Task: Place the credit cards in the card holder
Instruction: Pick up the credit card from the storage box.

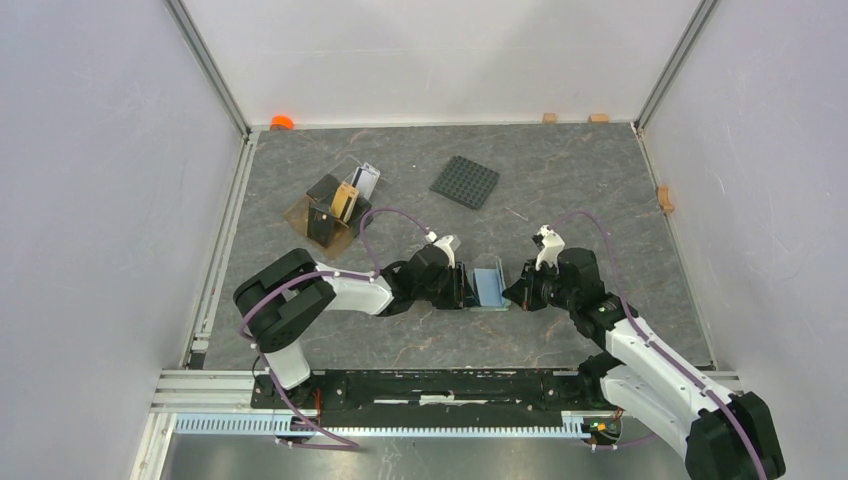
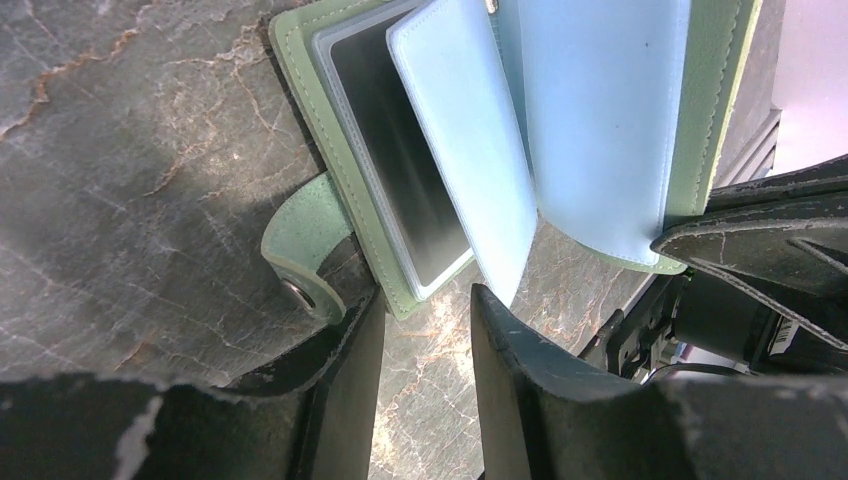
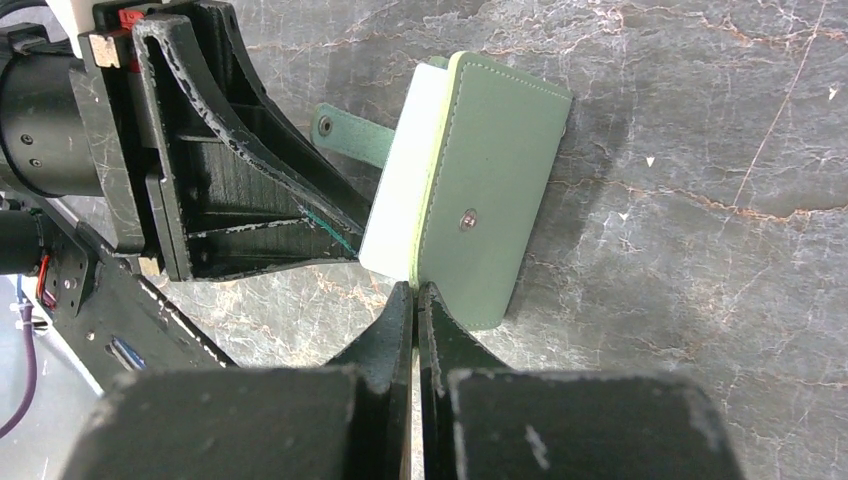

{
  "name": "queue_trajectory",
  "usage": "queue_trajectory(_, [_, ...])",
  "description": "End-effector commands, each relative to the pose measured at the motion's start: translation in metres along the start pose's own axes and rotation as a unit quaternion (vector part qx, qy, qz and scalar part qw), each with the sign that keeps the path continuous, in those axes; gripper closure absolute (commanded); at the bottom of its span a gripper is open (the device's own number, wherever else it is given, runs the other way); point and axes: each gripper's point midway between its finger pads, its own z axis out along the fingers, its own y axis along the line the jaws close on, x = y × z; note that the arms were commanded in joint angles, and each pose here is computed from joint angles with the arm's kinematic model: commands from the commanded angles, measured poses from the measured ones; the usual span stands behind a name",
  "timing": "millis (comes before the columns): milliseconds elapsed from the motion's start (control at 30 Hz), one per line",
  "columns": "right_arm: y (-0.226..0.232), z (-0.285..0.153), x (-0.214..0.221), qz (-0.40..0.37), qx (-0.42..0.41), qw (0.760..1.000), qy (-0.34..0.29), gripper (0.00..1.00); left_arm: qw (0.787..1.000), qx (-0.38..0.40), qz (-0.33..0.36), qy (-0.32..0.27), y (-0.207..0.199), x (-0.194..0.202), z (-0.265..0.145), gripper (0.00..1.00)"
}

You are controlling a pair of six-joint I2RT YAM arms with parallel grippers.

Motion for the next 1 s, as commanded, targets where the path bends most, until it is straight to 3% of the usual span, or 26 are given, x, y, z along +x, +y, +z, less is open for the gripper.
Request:
queue_trajectory(0, [-0.006, 0.002, -0.004, 0.005, 0.017, 1.0, -0.016, 1.0, 1.0, -0.023, -0.003, -0.001, 0.015, 0.002, -0.001, 0.55])
queue_trajectory(200, [-0.036, -0.011, -0.015, 0.0, 0.117, 0.992, -0.037, 1.0, 0.999, -0.039, 0.008, -0.015, 0.017, -0.005, -0.018, 0.52])
queue_trajectory(367, [-0.067, -0.022, -0.008, -0.006, 0.204, 0.979, -0.029, 0.96, 0.997, -0.061, 0.038, -0.037, 0.011, -0.022, -0.049, 0.37])
queue_trajectory(567, [-0.083, -0.024, 0.001, -0.004, 0.237, 0.971, -0.024, 0.71, 0.987, -0.132, 0.069, -0.051, 0.02, -0.053, -0.106, 0.19])
queue_trajectory(633, [-0.085, -0.025, 0.0, -0.007, 0.242, 0.97, -0.025, 0.52, 0.983, -0.165, 0.065, -0.053, 0.031, -0.065, -0.132, 0.13])
queue_trajectory(700, [-0.089, -0.027, -0.002, -0.011, 0.251, 0.968, -0.026, 0.4, 0.977, -0.195, 0.054, -0.063, 0.045, -0.084, -0.159, 0.08])
queue_trajectory(833, [-0.092, -0.03, -0.007, -0.016, 0.256, 0.966, -0.032, 0.27, 0.962, -0.259, 0.032, -0.085, 0.079, -0.119, -0.212, 0.02])
queue_trajectory(967, [-0.093, -0.031, -0.009, -0.017, 0.246, 0.968, -0.036, 0.15, 0.933, -0.343, 0.02, -0.106, 0.12, -0.151, -0.251, 0.0])
